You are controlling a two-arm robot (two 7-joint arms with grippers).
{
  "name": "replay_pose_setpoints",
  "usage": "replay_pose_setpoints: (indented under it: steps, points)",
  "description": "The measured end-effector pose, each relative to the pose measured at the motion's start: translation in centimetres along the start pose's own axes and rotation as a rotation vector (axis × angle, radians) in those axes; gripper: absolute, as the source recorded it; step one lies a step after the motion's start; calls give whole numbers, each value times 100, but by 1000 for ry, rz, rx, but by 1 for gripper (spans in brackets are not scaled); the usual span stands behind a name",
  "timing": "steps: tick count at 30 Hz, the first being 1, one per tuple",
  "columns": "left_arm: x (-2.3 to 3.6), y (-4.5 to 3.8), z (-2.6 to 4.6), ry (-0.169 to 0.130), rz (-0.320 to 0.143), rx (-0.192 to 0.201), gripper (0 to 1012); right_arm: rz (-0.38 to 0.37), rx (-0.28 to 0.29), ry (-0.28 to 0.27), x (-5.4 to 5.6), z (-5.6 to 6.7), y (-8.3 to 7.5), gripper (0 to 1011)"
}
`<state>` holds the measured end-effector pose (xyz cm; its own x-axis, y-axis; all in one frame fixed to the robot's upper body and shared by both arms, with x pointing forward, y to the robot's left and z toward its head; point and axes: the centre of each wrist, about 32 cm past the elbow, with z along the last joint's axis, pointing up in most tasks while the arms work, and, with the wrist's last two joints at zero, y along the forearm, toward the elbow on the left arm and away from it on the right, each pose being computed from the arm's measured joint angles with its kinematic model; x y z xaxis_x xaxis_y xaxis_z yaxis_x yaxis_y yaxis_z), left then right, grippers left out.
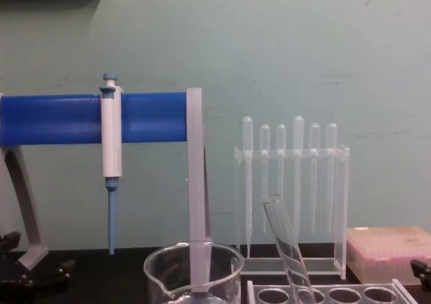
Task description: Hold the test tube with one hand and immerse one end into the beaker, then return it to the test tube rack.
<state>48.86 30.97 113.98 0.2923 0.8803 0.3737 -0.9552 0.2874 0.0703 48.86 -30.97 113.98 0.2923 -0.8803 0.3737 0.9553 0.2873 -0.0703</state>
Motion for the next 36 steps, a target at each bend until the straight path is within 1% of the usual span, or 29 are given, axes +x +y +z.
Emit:
replay_pose_setpoints:
  steps: [33, 34, 36]
  points:
    - [0, 0, 0, 0, 0, 0, 1000, 0, 0, 0, 0, 0, 0, 1002]
    - [0, 0, 0, 0, 0, 0, 1000, 0, 1, -1, 0, 4, -6, 1002]
    - [0, 0, 0, 0, 0, 0, 1000, 4, 11, -18, 0, 37, -74, 1003]
